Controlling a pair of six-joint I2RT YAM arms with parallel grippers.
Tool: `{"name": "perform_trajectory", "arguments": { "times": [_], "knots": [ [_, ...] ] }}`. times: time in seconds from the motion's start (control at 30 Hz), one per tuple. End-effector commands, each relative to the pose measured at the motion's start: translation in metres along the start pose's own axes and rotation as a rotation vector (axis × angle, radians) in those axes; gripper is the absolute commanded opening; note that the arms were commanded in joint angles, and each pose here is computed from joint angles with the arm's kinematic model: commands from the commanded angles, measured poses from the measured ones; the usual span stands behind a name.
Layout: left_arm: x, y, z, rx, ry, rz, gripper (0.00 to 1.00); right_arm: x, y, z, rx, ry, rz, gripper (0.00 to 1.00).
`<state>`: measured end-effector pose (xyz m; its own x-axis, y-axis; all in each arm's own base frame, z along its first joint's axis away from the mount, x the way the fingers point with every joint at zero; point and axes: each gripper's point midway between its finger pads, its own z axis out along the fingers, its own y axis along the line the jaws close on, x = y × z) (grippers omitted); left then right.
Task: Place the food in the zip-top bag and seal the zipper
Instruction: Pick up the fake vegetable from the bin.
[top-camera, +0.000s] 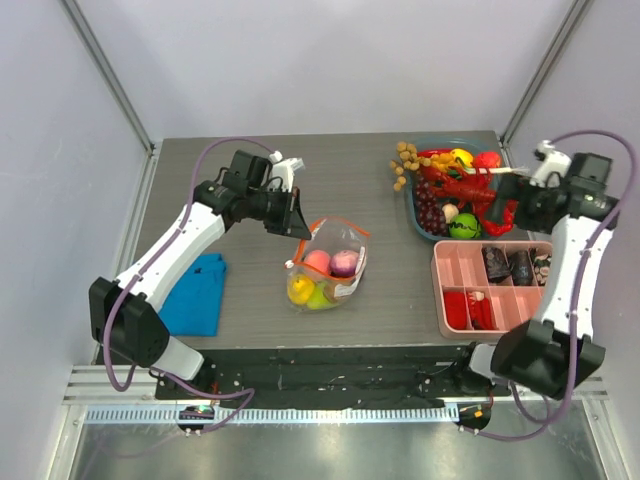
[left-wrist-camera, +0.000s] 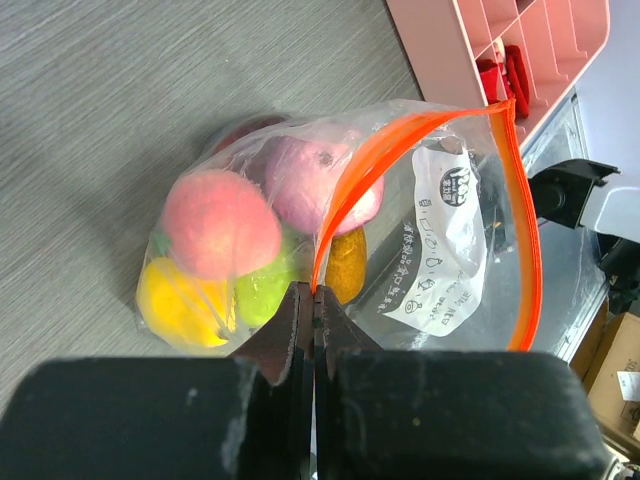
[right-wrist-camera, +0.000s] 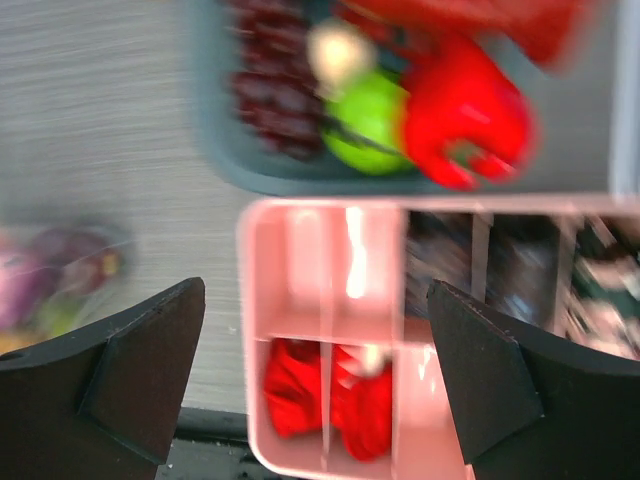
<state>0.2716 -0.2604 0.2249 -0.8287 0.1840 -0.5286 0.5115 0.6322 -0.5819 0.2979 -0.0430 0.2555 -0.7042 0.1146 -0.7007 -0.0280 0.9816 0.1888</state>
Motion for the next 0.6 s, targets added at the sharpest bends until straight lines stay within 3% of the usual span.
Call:
{"name": "perform_trajectory", "arguments": {
  "times": [0.0, 0.27, 0.4, 0.57],
  "knots": [
    [-0.009, -0.015, -0.008, 0.046, -0.058, 0.055, 0.0, 0.024, -0.062, -0.004, 0.092, 0.114, 0.161, 0.97],
    [-0.009, -0.012, -0.005, 0.044, -0.072, 0.051, 0.0, 0.008, -0.121, 0.024, 0.26, 0.153, 0.335, 0.99],
    [-0.005, -0.009, -0.005, 0.036, -0.066, 0.051, 0.0, -0.008, -0.114, 0.046, 0.15, 0.124, 0.403, 1.0],
    [-0.004, -0.009, -0.005, 0.037, -0.066, 0.058, 0.0, -0.012, -0.116, 0.067, 0.145, 0.118, 0.436, 1.0]
  ]
}}
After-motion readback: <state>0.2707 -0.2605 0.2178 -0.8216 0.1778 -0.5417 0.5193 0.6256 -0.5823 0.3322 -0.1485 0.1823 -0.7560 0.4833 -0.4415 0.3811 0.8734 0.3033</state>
